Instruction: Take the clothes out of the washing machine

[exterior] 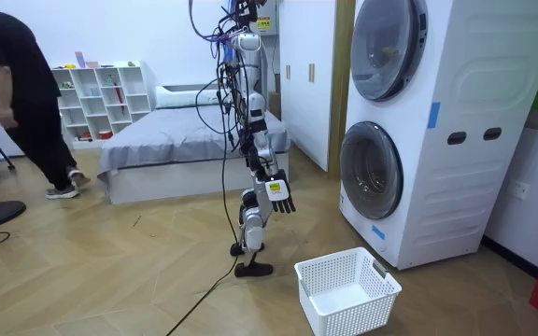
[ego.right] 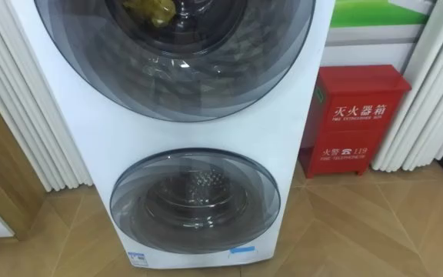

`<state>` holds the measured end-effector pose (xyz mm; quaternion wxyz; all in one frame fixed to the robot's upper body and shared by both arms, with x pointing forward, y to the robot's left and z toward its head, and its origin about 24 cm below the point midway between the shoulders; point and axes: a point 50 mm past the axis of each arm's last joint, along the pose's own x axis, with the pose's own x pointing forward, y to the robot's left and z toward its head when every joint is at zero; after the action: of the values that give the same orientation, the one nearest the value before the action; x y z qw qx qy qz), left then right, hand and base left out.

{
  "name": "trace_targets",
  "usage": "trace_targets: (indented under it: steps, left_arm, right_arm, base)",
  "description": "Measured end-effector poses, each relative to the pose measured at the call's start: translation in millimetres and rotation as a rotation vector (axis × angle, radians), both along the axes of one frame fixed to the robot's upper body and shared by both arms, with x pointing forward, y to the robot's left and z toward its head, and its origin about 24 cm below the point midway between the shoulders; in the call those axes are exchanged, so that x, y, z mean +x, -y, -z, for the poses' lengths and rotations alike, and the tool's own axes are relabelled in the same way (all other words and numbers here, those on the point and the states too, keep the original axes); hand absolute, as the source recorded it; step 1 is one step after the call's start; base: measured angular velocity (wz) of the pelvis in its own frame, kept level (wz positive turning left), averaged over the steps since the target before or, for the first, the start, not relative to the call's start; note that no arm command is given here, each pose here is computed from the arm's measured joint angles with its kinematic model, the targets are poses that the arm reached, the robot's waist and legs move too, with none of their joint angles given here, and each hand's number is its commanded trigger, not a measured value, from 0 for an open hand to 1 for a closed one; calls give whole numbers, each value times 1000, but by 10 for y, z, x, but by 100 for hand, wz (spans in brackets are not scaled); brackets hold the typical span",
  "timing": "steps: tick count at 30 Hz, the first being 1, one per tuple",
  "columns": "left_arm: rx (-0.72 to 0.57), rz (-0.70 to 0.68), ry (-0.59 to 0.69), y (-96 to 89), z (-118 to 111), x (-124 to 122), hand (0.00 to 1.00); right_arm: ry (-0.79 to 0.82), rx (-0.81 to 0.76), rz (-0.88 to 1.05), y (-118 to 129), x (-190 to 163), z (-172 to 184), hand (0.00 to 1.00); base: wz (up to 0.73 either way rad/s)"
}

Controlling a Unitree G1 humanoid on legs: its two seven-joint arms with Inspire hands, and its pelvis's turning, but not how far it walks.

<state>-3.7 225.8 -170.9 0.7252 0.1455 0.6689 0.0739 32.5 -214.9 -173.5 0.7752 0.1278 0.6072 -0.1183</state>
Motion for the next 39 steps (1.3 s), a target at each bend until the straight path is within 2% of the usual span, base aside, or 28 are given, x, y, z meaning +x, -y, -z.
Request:
trace_targets:
  steps: [15, 23, 25, 27, 28, 30, 33, 39]
  left_arm:
    - [10, 5, 1, -9, -3, 3, 0]
    - [2, 5, 12, -16, -5, 35, 0]
    - [2, 3, 20, -22, -6, 45, 0]
    - [6, -9, 32, -54, -15, 38, 0]
    - [9, -11, 37, -67, -18, 49, 0]
    - [23, -8, 65, -122, -34, 140, 0]
    - [44, -4, 90, -208, -61, 205, 0]
    - [47, -5, 79, -238, -68, 162, 0]
  right_arm:
    - [-6, 6, 6, -6, -2, 2, 0]
    - [12, -17, 41, 35, 109, -14, 0]
    - [76, -35, 53, 82, 289, -62, 0]
    - [239, -73, 98, 173, 735, -209, 0]
    - [282, -83, 111, 201, 846, -257, 0]
    - [430, -125, 133, 321, 1279, -472, 0]
    - [614, -194, 122, 428, 1711, -823, 0]
    - [918, -283, 129, 514, 2209, -1495, 0]
  base:
    - [0]
    - [0]
    - [-3]
    - [-3]
    - [7]
    - [6]
    - [8]
    - [-5]
